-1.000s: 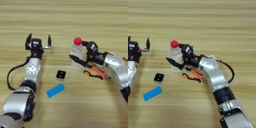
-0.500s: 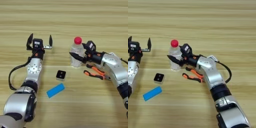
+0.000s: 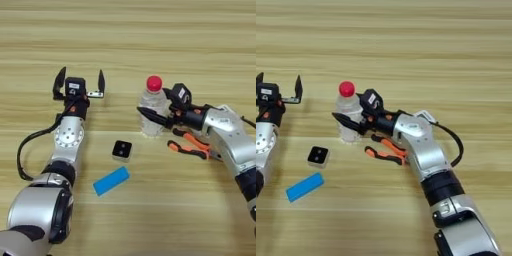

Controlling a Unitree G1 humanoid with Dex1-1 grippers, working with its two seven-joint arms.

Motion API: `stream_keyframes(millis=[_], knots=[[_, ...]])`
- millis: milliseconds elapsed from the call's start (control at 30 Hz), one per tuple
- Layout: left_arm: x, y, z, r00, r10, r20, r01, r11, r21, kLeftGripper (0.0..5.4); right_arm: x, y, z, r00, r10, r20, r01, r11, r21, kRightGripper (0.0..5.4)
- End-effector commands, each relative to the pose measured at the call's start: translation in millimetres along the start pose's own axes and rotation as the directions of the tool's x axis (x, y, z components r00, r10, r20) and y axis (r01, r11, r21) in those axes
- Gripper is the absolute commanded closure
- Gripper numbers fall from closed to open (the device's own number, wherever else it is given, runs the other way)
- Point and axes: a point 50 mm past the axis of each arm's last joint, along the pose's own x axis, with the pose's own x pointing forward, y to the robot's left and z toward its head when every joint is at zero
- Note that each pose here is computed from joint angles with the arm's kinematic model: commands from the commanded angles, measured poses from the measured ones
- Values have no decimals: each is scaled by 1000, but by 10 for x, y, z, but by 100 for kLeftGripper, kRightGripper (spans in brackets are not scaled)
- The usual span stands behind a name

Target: Move the objects on the table

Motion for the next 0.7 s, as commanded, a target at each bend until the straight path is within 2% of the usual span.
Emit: stream_keyframes(millis=[33, 200, 500, 700], knots=[[51, -9, 40, 1000, -11, 11, 11, 1000, 13, 0, -5, 40, 190, 997, 34, 69, -32, 999, -33, 212], [53, -8, 40, 1000, -11, 10, 11, 1000, 14, 0, -48, 181, 261, 986, 130, 105, -125, 991, -58, 212], [51, -9, 42, 1000, -11, 13, 11, 1000, 13, 0, -145, 361, 192, 957, 275, 94, -269, 961, -70, 212], [53, -11, 42, 1000, -11, 12, 11, 1000, 12, 0, -251, 396, 173, 934, 347, 88, -343, 938, -56, 213]])
